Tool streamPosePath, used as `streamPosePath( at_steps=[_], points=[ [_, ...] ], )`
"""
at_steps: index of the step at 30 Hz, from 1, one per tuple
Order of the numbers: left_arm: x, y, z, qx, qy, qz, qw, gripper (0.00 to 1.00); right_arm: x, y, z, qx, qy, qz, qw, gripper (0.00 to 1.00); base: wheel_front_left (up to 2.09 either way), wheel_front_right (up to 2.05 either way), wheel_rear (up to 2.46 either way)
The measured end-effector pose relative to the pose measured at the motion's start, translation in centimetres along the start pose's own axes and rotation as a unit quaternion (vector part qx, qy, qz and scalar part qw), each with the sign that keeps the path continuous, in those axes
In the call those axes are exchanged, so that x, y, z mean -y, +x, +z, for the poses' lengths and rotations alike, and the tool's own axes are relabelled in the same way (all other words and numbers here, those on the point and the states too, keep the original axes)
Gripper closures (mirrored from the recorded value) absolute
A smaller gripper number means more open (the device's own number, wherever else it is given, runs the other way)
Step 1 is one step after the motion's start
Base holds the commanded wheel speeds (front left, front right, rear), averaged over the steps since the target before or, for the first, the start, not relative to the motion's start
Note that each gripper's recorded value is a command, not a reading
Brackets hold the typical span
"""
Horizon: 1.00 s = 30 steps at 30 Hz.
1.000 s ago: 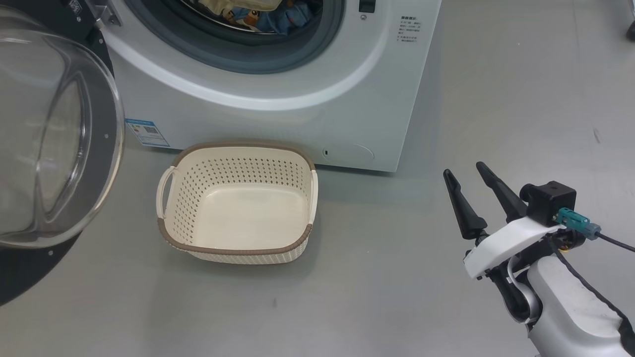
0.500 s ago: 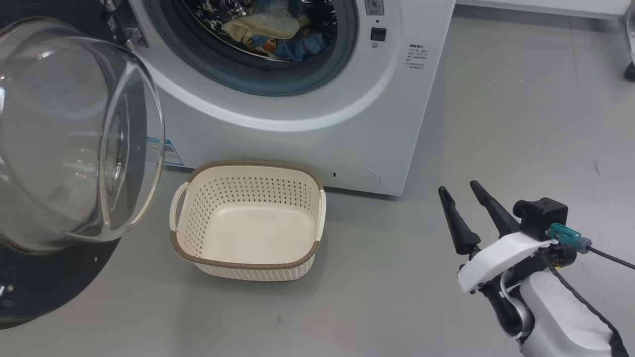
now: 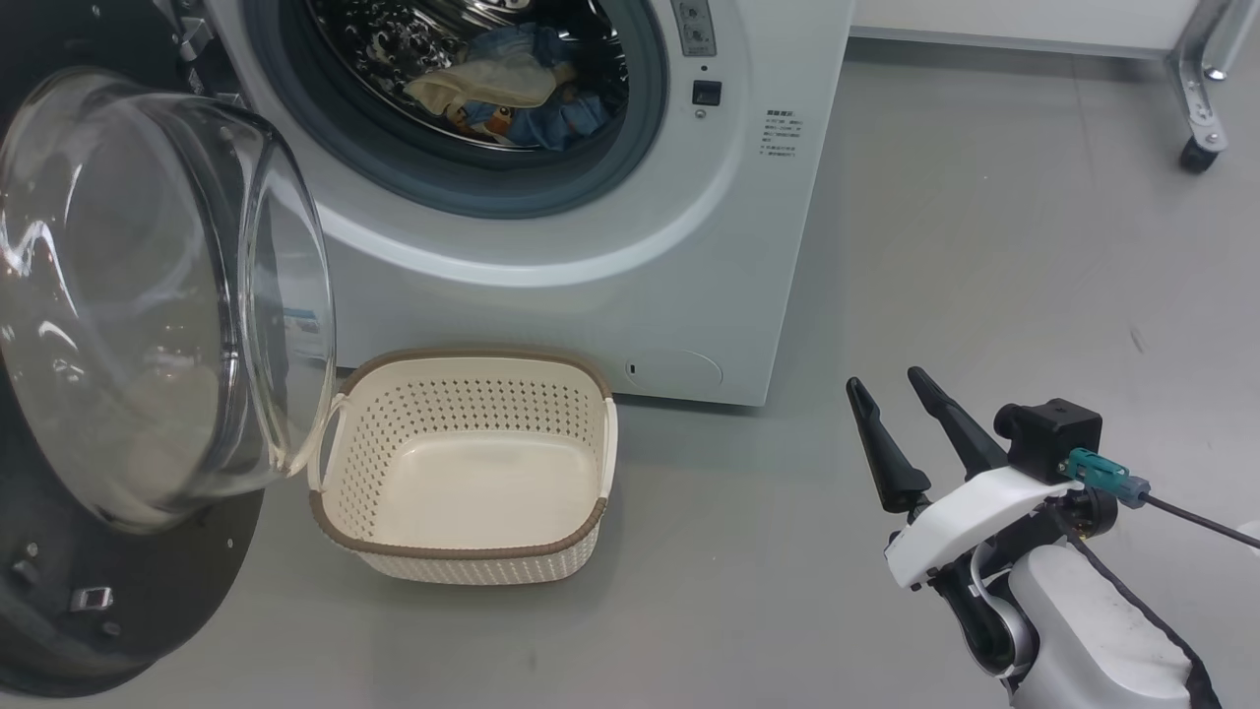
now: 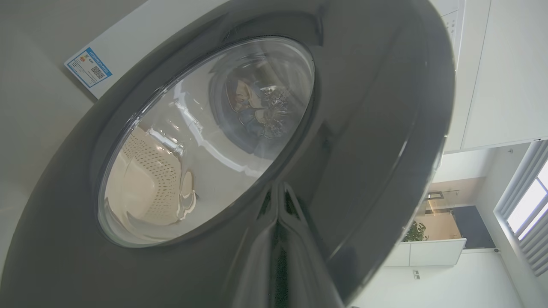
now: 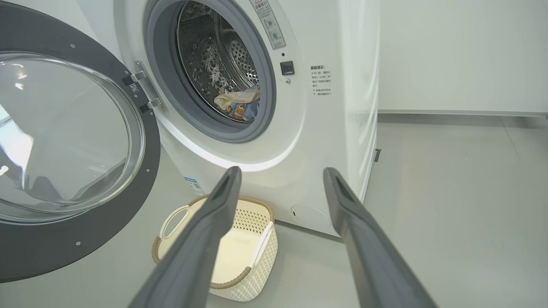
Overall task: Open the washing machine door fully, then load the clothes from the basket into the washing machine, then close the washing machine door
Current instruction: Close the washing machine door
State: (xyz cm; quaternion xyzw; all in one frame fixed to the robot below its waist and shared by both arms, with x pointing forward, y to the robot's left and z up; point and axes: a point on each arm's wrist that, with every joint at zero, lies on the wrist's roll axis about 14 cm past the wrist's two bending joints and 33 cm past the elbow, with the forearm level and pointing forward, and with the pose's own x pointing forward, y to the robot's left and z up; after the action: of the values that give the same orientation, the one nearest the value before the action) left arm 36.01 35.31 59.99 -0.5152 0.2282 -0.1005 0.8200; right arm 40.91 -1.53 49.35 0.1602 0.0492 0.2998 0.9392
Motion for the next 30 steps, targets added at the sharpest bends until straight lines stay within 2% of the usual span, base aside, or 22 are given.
streamPosePath(
  at_steps=[10,15,30],
  points=[
    [3.4,3.4,-3.1,-0.082,0.029,-0.049,0.995,1.0,1.7,-1.8,0.9,0.014,-0.002,-0.035,0.999,0.0,0.0,0.0,0.0],
    [6.1,6.2,-5.2,-0.124,0.057,-0.085,0.987,1.0,3.2,-3.3,1.4,0.023,-0.002,-0.064,0.998,0.0,0.0,0.0,0.0],
    [11.3,12.2,-10.0,-0.183,0.082,-0.156,0.967,1.0,6.1,-7.0,2.1,0.038,-0.003,-0.127,0.991,0.0,0.0,0.0,0.0]
  ],
)
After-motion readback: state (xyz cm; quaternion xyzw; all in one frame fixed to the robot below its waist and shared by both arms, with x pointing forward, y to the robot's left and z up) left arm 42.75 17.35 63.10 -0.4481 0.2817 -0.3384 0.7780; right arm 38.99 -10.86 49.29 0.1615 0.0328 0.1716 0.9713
